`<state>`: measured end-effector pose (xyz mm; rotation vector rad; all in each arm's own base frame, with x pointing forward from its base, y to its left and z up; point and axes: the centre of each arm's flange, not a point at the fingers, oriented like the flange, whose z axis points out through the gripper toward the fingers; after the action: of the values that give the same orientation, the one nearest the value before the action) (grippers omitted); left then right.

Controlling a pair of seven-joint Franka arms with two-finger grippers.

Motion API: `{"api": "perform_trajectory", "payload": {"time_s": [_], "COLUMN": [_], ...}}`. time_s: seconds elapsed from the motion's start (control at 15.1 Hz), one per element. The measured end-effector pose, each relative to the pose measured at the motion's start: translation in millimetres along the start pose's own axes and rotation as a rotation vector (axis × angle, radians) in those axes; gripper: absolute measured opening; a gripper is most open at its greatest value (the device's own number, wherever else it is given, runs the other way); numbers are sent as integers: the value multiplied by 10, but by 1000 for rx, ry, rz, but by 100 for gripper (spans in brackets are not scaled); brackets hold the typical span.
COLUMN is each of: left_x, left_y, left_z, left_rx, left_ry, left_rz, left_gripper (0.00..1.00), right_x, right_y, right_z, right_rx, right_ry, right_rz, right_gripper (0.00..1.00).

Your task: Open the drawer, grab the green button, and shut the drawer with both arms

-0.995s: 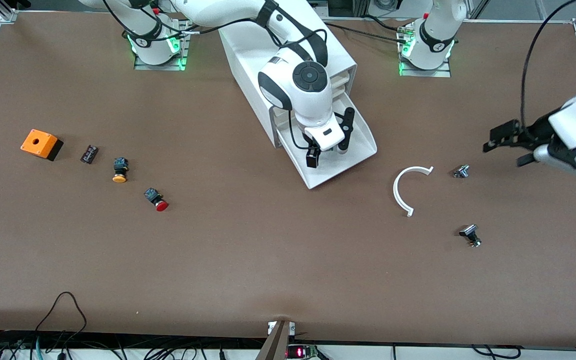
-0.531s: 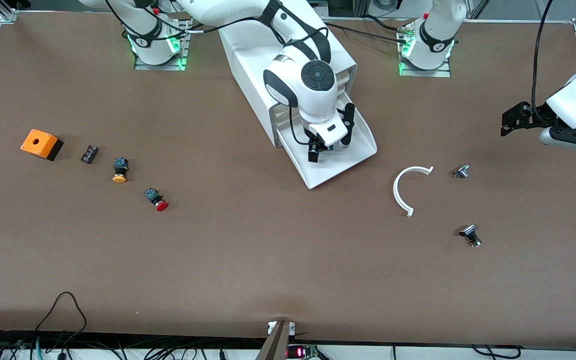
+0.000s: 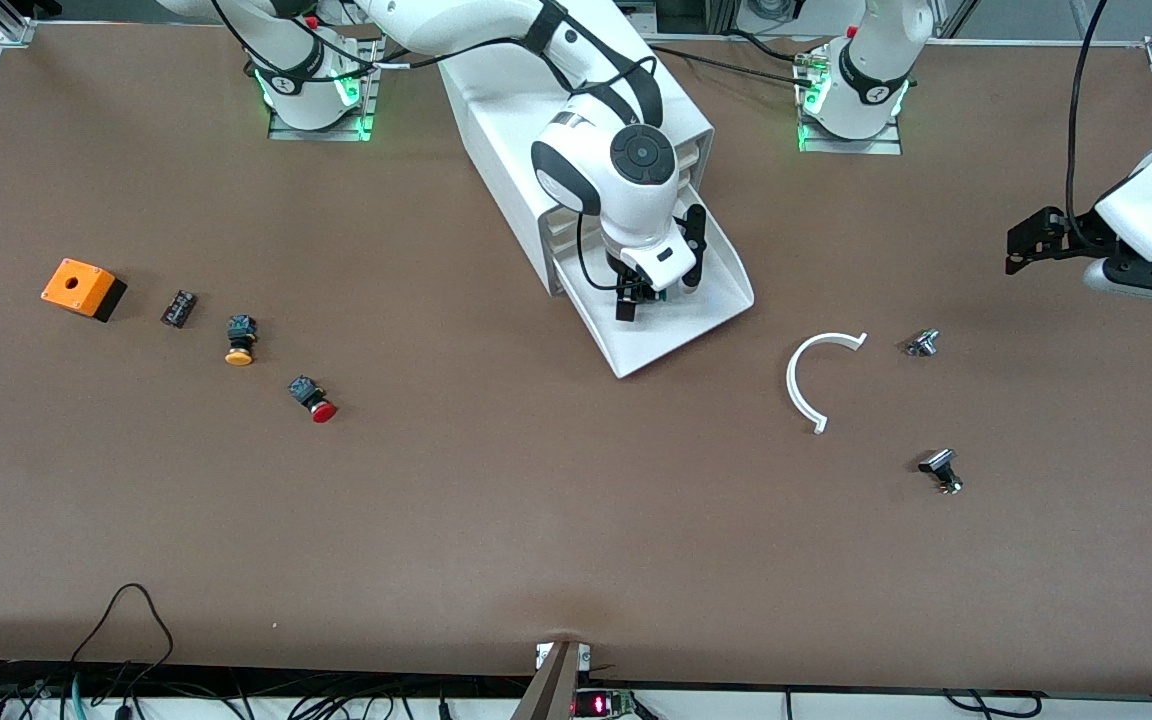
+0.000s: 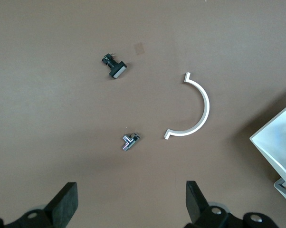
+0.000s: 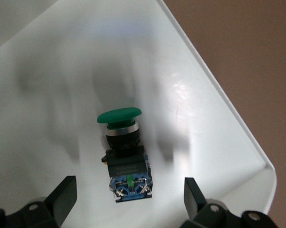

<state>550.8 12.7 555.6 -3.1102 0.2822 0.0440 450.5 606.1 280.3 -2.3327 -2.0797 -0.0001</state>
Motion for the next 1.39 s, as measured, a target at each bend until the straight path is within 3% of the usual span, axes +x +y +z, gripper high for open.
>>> {"api": "perform_trajectory", "payload": {"time_s": [0.4, 0.73, 0.8, 1.0, 1.13, 1.39], "left_x": [-3, -9, -10, -16, -17, -14], "left_y": [-13, -38, -40, -34, -30, 10], "left_z": [0, 2, 1, -6, -20, -78], "left_rx": [0, 0, -1, -2, -2, -1], "left_ry": [0, -1, -1, -7, -8, -9], "left_rz": [-63, -73, -73, -73, -72, -65], "left_gripper": [100, 100, 100, 100, 100, 100], "right_x": [4, 13, 14, 14, 24, 83], "right_y": [-12, -21, -19, -12, -22, -81], "right_z": [67, 212, 213, 210, 204, 179], "right_rx": [3, -1, -5, -28, -41, -73], "right_ry": [-6, -13, -14, -23, -28, -25], "right_rz": [-13, -22, -24, -41, -55, -89], "right_gripper": [100, 94, 90, 58, 41, 42]}}
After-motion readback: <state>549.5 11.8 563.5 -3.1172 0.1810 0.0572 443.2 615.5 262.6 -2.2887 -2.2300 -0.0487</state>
